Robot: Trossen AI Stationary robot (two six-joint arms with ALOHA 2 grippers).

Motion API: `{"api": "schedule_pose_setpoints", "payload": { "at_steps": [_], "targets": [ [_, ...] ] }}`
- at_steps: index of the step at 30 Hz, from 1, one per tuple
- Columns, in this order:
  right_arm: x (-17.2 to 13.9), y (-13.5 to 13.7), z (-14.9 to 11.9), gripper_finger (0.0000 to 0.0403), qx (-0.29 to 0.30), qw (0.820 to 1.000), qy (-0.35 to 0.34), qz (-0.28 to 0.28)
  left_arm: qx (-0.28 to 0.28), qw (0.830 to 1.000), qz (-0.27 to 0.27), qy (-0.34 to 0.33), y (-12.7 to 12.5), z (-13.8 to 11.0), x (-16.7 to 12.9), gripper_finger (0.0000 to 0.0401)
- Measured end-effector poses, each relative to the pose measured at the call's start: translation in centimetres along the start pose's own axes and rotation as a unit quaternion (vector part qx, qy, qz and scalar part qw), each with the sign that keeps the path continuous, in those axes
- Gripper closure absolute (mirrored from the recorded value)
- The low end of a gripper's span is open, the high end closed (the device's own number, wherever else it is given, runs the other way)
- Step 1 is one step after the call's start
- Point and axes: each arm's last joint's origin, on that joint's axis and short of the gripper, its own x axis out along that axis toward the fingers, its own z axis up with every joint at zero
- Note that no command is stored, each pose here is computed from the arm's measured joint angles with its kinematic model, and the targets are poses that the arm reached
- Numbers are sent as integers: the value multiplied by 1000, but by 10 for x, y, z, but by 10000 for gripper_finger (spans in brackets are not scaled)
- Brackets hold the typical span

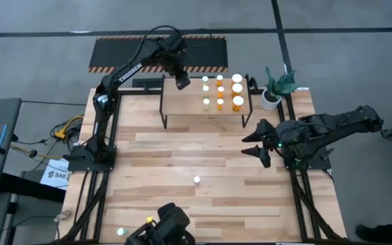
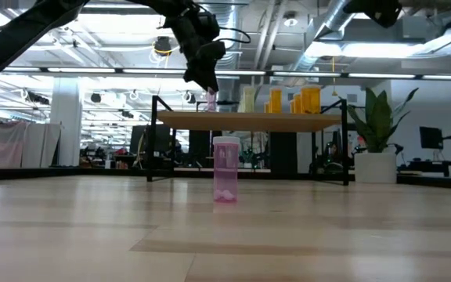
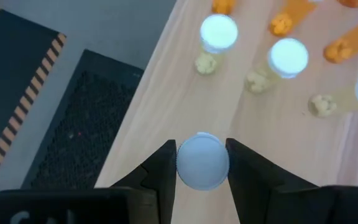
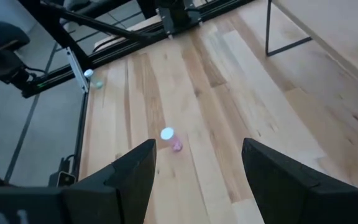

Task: Pick and place medicine bottles onto shelf by color
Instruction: Put the right small pink pill bottle on the shelf

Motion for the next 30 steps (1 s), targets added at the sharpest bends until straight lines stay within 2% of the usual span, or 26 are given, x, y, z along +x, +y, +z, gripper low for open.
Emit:
{"api": "schedule_pose_setpoints", "payload": {
  "at_steps": [13, 19, 30],
  "targets": [
    [1, 1, -1, 143, -20, 1000, 10, 10, 5, 1000, 5, -11, 6, 1, 0, 296],
    [1, 1, -1, 143, -28, 999, 9, 11, 1, 1000, 1, 18, 8, -8, 21, 296],
    [1, 1, -1, 143, -27, 999, 15, 20, 2, 1000, 0, 5, 9, -6, 21, 296]
  ]
}}
